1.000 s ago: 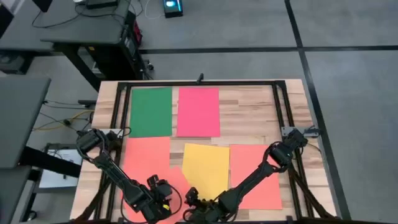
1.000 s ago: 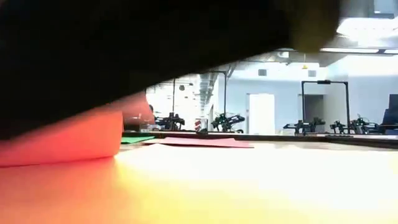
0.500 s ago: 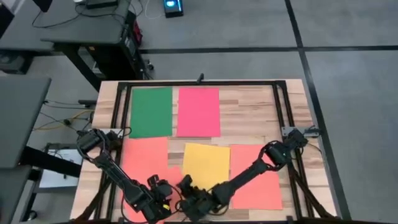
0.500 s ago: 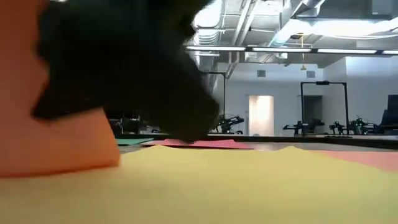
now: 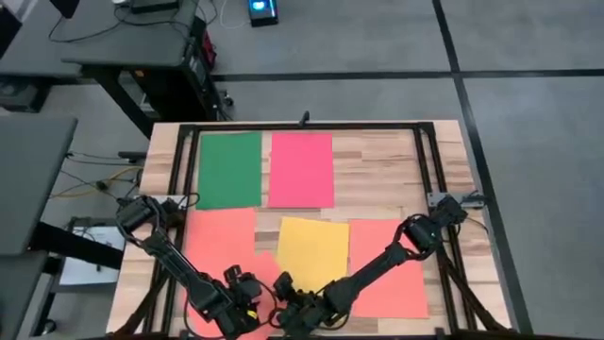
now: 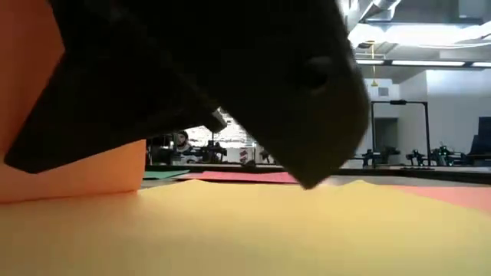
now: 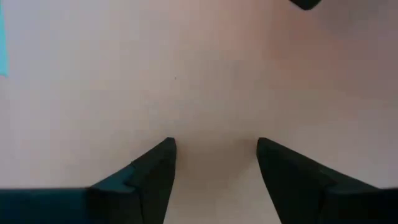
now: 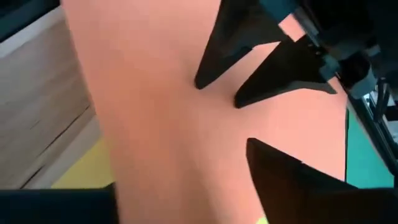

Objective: Organize paper
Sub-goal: Stack the orange paper on top of the orange paper

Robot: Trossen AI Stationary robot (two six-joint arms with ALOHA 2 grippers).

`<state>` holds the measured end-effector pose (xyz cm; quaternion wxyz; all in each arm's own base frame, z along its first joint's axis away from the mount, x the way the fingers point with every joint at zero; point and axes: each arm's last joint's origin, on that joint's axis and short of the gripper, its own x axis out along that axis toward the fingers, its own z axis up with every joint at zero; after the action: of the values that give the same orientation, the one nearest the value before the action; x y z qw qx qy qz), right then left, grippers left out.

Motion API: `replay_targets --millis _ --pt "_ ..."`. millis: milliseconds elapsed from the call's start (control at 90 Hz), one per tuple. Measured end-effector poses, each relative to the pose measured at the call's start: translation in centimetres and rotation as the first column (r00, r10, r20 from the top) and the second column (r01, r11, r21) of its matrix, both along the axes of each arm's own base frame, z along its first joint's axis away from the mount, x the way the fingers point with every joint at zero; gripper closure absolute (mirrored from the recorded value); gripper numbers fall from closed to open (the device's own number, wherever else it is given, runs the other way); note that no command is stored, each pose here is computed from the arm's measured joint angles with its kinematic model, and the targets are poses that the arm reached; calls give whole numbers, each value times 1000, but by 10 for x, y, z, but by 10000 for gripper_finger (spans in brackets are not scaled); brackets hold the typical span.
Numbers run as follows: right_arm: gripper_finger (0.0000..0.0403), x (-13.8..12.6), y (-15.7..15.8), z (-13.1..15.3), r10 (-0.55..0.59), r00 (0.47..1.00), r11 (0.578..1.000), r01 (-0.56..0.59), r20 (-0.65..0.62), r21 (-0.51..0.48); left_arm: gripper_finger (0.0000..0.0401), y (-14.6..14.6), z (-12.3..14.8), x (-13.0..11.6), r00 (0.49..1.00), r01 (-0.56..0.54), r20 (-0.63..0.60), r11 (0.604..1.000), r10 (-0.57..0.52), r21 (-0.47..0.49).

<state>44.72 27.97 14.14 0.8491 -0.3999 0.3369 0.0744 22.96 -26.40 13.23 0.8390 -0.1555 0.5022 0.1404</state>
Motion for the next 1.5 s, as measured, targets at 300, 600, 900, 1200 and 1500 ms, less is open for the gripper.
replay_targets --millis 300,600,900,1200,1500 --pt "396 1 -2 1 37 999 998 -38 -11 -50 191 7 19 -7 998 8 -57 1000 -8 14" --pt "403 8 -9 6 -5 999 996 8 34 -91 191 18 80 -17 1000 -10 -13 1000 10 21" --pt "403 25 -16 42 -40 990 997 48 134 -60 191 19 146 -41 998 -8 66 1000 9 -3" --pt "403 45 -45 63 -127 976 992 130 176 -5 191 8 155 -41 994 -41 102 998 46 -52" --pt "403 50 -60 62 -166 974 986 168 157 4 191 11 164 -42 992 -80 91 995 86 -66"
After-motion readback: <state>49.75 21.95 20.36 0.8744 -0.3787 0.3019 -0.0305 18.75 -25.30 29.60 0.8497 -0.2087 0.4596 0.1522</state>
